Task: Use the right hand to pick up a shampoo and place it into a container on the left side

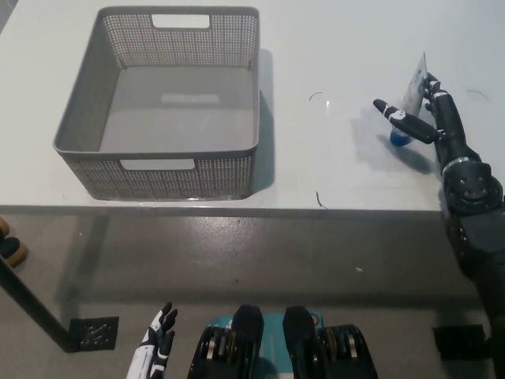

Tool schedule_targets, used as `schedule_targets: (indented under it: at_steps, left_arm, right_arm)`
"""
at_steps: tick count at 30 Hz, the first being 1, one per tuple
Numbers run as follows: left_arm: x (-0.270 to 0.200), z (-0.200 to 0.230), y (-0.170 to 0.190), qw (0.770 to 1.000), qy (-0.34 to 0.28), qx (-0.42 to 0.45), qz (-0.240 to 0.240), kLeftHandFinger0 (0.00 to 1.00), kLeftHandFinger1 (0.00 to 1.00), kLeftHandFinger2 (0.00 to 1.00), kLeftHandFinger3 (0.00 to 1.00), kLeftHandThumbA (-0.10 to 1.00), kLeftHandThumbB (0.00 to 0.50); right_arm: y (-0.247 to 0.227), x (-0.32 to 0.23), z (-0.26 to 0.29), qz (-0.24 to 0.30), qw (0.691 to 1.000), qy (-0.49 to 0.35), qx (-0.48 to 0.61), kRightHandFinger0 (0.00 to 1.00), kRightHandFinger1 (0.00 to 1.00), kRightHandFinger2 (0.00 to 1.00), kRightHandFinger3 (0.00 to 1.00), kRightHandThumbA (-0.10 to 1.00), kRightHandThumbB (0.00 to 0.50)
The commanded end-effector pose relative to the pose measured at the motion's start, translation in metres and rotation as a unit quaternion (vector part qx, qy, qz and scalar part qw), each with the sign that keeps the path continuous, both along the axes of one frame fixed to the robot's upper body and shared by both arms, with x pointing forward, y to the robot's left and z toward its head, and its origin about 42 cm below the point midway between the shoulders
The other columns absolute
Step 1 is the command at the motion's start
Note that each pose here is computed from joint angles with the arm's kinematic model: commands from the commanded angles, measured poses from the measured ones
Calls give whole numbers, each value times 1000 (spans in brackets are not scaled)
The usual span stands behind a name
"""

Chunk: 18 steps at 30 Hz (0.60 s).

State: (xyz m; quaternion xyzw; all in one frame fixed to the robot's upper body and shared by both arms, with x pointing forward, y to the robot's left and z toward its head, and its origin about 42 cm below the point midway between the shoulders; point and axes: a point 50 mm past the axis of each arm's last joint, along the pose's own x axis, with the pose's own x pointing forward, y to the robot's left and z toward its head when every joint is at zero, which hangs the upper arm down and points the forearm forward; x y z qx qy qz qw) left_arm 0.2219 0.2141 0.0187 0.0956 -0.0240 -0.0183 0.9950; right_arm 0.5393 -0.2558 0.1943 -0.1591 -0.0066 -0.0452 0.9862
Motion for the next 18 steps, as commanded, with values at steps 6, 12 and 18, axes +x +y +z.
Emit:
schedule_targets:
  at_steps: [6,12,18]
  left_arm:
    - [3,7,3,1000,-29,-2,4,1000,1000,1000,1000,1000,303]
    - [6,9,2,999,-32,-8,4,1000,1000,1000,1000,1000,296]
    - [5,8,4,1000,-29,-4,6,1000,1000,1000,1000,1000,291]
  right_arm:
    - [7,24,46,6,998,-56,2,1000,1000,1000,1000,947,401]
    - [12,31,53,-8,999,-37,37,1000,1000,1000,1000,784,358]
    - [13,31,53,-87,994,-45,42,1,61,364,326,-99,219]
